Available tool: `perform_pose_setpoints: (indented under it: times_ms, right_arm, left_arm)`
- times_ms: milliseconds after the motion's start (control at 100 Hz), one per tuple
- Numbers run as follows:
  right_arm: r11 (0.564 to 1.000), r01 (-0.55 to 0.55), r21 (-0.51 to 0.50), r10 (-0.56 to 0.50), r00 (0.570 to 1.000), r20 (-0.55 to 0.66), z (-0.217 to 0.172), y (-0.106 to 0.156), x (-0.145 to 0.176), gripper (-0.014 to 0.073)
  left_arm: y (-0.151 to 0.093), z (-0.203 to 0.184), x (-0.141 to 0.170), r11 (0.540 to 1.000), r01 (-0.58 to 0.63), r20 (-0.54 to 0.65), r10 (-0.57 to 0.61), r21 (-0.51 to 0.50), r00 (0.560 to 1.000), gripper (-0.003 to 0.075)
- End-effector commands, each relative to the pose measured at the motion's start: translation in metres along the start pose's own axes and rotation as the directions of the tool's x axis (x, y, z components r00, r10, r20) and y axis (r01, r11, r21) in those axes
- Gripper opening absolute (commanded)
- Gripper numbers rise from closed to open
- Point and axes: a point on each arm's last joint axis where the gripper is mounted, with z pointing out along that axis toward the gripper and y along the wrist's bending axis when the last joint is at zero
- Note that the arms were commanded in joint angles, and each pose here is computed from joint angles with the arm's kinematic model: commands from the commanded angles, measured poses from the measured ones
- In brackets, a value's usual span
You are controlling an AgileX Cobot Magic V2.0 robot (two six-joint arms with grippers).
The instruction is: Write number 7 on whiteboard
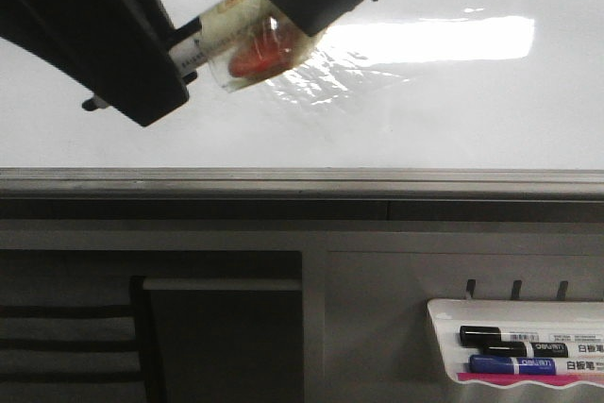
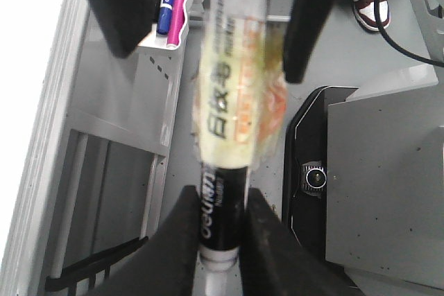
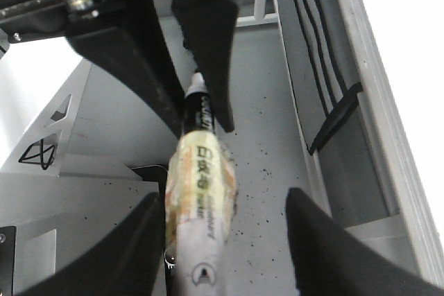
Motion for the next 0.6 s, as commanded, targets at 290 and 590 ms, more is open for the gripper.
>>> perform_pose_setpoints:
  times_ms: [290,590]
  right_arm:
    - [1.000,0.017,0.011,-0.017,0.998,0.065,-0.0118,0.0033,-0.0122,0.0053]
    - [1.000,0.017,0.003,-0.017,0.998,0.062,-0.0118,0.0040,-0.0118,-0.0046]
  left_arm:
    - [0.0000,-0.0131,-0.0125,0.999,-0.006,0.082,0.010,-0.041,0.997,-0.0020]
    - [0.0000,-0.0131,-0.0125,0.999,-0.006,0.082,0.010,-0.041,0.997,-0.0020]
